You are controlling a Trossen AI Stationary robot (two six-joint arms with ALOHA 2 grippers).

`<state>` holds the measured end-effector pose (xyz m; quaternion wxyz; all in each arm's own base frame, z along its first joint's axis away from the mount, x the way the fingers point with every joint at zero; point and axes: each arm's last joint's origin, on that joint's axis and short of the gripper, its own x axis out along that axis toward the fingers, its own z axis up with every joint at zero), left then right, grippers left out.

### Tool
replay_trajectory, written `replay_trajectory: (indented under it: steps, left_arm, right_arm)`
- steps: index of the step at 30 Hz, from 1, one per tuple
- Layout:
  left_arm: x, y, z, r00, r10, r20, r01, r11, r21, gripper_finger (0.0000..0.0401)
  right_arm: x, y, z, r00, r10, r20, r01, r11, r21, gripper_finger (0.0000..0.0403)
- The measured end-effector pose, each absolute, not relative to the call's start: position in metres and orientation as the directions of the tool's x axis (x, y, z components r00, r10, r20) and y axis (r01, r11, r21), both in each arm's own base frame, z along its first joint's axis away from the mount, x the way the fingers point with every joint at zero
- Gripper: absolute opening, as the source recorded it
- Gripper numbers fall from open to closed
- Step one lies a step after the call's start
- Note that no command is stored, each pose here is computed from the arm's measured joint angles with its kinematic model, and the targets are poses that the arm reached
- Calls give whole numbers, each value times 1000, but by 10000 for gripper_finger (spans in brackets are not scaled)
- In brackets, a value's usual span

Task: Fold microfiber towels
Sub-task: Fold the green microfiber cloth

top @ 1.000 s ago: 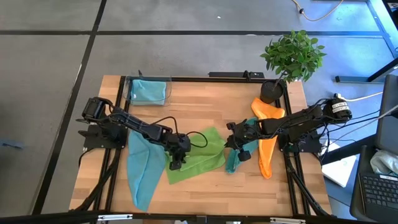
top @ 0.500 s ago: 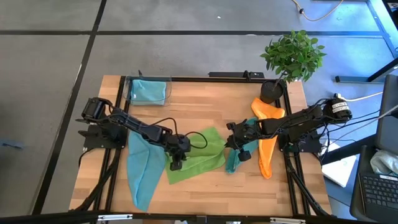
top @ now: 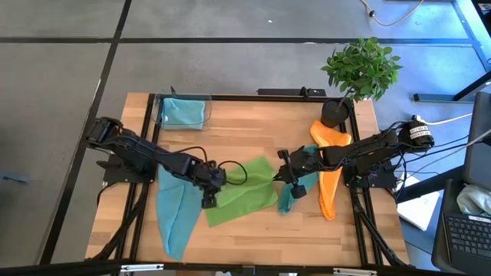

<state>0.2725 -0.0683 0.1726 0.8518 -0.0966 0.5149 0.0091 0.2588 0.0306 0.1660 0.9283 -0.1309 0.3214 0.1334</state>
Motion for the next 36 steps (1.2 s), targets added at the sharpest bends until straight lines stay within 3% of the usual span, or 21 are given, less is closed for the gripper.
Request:
replay_trajectory:
  steps: [7,14,19,27,36]
  left_arm:
    - [251,-65,198,356,123,-927,-185,981,59,0]
    - [244,-53,239,253,422,-871,-226,901,371,0]
    - [241,-48,255,235,583,-778,-248,809,532,0]
    - [232,-45,256,170,639,-750,-254,764,593,0]
    - [230,-47,255,157,620,-769,-302,771,561,0]
  right_arm:
    - [266,31,175,830,154,-536,-319,919,-231,12]
    - [275,22,190,894,-68,-442,-177,853,-490,12]
    - [283,6,204,914,-175,-365,-64,827,-559,12]
    - [285,-16,202,913,-158,-375,-68,849,-525,12]
    - [297,-30,165,864,-157,-478,-119,859,-498,12]
